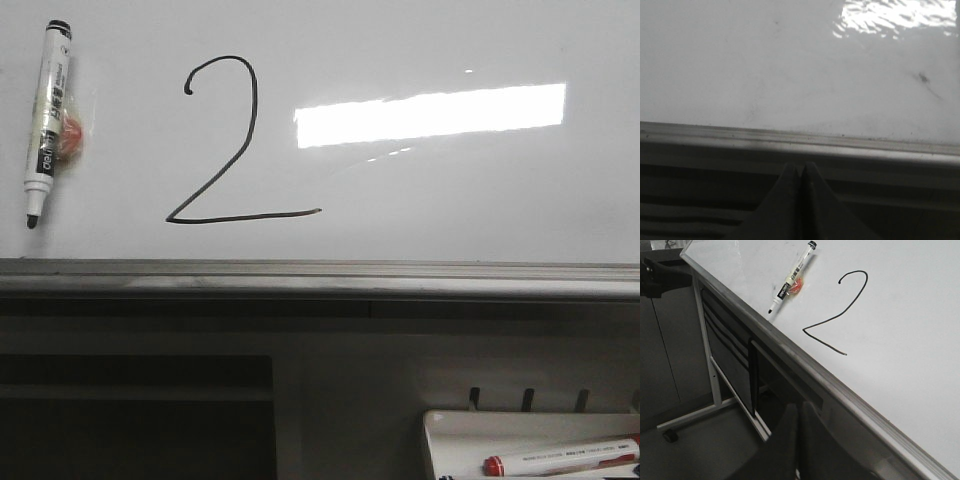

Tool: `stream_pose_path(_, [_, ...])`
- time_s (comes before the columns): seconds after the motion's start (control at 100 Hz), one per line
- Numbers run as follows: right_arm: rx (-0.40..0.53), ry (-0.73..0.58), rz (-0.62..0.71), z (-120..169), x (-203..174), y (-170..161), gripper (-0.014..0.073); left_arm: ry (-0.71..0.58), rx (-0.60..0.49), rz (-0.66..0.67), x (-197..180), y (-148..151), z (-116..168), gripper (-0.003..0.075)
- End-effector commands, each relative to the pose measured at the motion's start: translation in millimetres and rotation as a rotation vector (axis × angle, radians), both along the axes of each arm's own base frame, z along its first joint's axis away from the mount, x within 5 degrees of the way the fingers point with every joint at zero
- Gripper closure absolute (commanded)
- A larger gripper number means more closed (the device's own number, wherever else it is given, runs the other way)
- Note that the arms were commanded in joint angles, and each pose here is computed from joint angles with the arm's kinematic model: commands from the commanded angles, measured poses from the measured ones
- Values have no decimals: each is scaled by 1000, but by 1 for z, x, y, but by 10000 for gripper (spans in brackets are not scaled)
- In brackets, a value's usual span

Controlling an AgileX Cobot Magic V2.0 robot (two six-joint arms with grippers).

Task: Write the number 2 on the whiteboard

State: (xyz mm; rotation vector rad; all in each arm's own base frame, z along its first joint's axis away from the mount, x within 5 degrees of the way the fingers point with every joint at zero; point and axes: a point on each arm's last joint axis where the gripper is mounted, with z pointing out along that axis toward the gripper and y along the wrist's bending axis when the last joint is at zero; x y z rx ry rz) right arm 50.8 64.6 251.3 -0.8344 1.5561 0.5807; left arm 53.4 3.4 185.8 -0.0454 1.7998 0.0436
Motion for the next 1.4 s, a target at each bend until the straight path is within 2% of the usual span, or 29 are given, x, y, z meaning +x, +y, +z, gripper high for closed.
stream_pose_path(0.0, [39, -38, -34, 12, 3, -1, 657, -104, 16, -1, 0, 0, 5, 741])
stream_pose_path(0.05, [39, -38, -34, 12, 3, -1, 657, -65, 14, 1, 0, 0, 1, 741])
stream_pose_path(0.98, [39, -38, -34, 12, 3, -1, 657, -74, 25, 1, 0, 0, 1, 741])
stream_pose_path(1.39, [78, -66, -104, 16, 8, -5, 657, -74, 25, 1, 0, 0, 1, 741])
